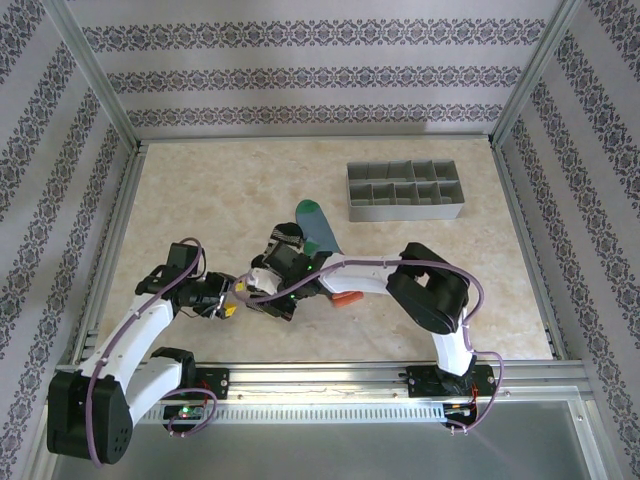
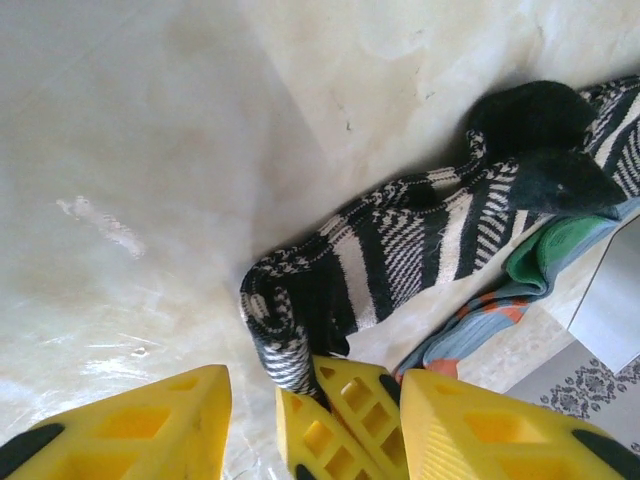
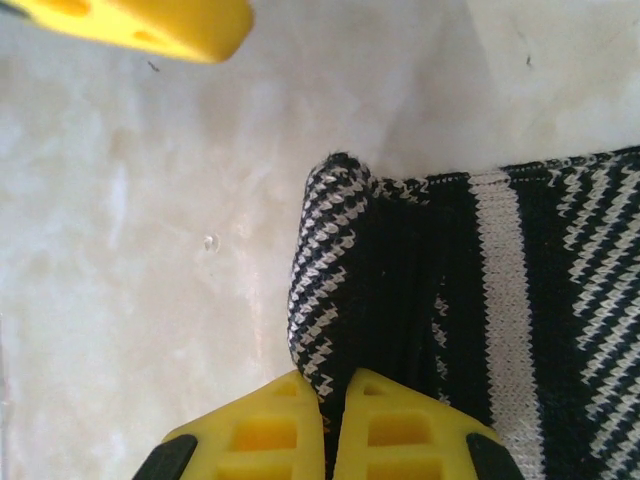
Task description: Roll the socks
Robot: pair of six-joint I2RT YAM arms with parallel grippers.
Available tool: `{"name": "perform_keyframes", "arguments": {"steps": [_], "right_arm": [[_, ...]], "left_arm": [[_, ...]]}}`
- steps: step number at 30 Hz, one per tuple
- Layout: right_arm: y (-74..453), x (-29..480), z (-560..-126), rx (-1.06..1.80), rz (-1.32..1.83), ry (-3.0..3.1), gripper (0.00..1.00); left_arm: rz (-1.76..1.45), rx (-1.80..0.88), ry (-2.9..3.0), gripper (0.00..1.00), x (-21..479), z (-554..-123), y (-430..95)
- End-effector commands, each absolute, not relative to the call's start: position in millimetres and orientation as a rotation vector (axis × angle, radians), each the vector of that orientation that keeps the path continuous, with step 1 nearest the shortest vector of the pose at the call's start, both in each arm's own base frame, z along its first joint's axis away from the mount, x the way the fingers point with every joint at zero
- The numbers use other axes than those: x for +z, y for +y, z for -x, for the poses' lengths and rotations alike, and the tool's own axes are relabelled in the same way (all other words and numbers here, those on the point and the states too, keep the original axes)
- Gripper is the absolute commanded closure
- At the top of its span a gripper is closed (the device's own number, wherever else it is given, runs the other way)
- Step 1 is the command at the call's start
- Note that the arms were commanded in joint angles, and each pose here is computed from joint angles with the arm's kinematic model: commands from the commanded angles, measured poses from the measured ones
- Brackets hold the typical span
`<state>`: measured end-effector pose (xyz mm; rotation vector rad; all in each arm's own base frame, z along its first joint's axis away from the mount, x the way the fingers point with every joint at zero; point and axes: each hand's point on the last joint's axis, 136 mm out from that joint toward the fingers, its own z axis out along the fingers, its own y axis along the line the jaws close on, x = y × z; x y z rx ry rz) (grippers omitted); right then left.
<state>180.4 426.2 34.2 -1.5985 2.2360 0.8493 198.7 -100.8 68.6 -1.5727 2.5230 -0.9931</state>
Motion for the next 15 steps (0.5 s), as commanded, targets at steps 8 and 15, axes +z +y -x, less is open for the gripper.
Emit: {"name": "perform_keyframes", "arguments": {"steps": [8, 15], "right_arm": [[422.8, 21.2, -188.9, 1.231, 1.307, 2.611, 1.00], [415.7, 6.5, -202.9, 1.317, 1.122, 2.773, 1.00]], "left_arm": [[1.497, -1.188, 2.483, 0.56, 67.2, -202.7, -119.5], [1.455, -1.239, 2.421, 0.56, 56.8, -213.7, -128.2]]}}
